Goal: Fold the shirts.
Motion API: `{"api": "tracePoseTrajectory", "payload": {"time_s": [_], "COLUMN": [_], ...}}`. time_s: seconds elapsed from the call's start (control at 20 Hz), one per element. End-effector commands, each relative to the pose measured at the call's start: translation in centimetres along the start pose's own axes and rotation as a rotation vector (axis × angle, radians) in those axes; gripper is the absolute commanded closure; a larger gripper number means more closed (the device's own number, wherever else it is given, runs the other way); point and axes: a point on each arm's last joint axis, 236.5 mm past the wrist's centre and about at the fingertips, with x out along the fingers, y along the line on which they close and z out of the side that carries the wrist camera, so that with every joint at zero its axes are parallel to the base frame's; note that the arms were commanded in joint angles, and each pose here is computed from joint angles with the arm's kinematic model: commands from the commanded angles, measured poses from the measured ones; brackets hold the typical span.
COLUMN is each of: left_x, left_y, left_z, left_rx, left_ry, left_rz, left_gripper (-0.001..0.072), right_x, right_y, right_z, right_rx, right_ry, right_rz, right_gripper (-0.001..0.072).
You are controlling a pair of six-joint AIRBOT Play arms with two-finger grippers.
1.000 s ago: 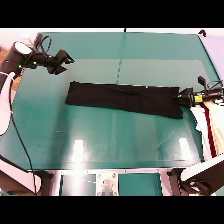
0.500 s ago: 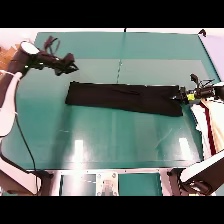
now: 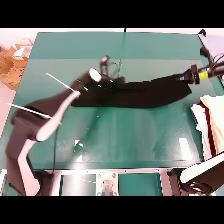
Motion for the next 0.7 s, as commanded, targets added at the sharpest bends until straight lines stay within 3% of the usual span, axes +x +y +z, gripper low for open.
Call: {"api": "tracePoseTrajectory", "payload": {"time_s": [0.0,0.2,0.4,0.65], "left_x": [5.1,5.9,5.3,-4.0], "left_y": [-2.5,-2.9,-3.1,-2.3], "left_z": [-3.8,-4.9,-5.3,-2.2], "left_rx": [-0.088,-0.101,-0.087,0.145], "left_ry": [-0.061,-0.039,0.011,0.242], "left_rz": [-0.047,-0.056,-0.063,-0.092], "left_gripper": [0.0686,0.0686,0.0686,0.0686], "right_x": [-1.5,-1.6,-1.1,-0.6], "right_y": [9.1,14.2,14.3,15.0], "right_z": [-0.3,-0.4,-0.5,-0.6], "right_rx": [-0.148,-0.266,-0.266,-0.26], "right_ry": [0.017,-0.023,-0.013,-0.002], "right_rz": [0.039,0.022,0.024,0.033], "right_gripper": [0.0697,0.0697,0.0697,0.0697]}}
